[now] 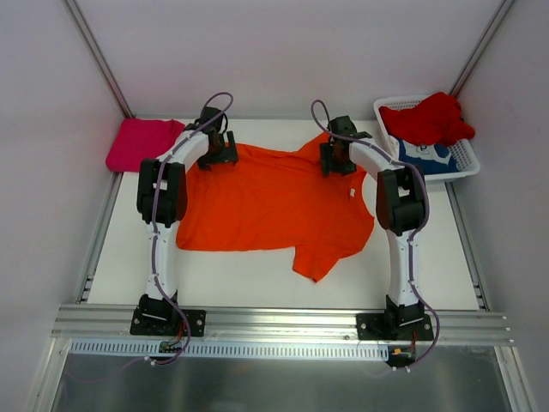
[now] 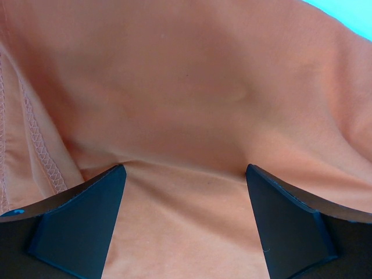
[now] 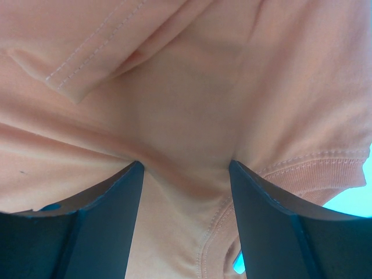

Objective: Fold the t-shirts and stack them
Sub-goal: Flatten the tshirt out

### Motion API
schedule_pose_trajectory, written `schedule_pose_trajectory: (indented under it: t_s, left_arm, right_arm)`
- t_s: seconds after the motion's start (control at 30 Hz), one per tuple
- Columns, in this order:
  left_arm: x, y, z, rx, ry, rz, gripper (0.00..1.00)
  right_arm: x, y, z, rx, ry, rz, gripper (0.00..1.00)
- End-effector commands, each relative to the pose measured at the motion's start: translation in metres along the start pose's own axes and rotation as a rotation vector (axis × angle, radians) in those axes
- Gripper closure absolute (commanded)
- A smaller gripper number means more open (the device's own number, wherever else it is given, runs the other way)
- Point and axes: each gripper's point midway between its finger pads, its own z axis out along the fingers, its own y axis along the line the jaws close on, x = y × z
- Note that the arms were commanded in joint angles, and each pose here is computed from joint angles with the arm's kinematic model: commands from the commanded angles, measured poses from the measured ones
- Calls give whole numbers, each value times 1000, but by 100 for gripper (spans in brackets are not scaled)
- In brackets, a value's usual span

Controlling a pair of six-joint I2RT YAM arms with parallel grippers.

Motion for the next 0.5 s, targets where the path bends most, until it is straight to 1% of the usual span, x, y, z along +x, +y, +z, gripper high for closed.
schedule_pose_trajectory:
  t_s: [0.0,0.2,0.3,0.33,0.37,0.4,0.43,0.47]
  left_arm:
    - [-11,0,-2,17,11,14,13]
    - [-12,1,0,22,16,9,13]
    - [-12,3,-12,18,7,4,10]
    - [-18,3,-25,21,-18,4,9]
    - [-14,6,-29,9,-15,6,9]
    - [-16,7,-36,8,-27,5,9]
    - [-25,6,-54,16,-61,2,9]
    - [-21,8,-59,14,-61,5,9]
  right_arm:
    - [-14,-9,-3,2,-1,9,36]
    - [-23,-9,-5,1,-7,7,36]
    - [-25,-11,-17,0,-22,13,36]
    - [-25,-10,-21,-4,-28,12,36]
    - [-21,-10,-23,-6,-25,14,36]
    - [-26,-9,-36,-12,-51,13,36]
    - [-27,-10,-42,-9,-61,14,36]
    - [-26,-9,-48,-9,-66,12,36]
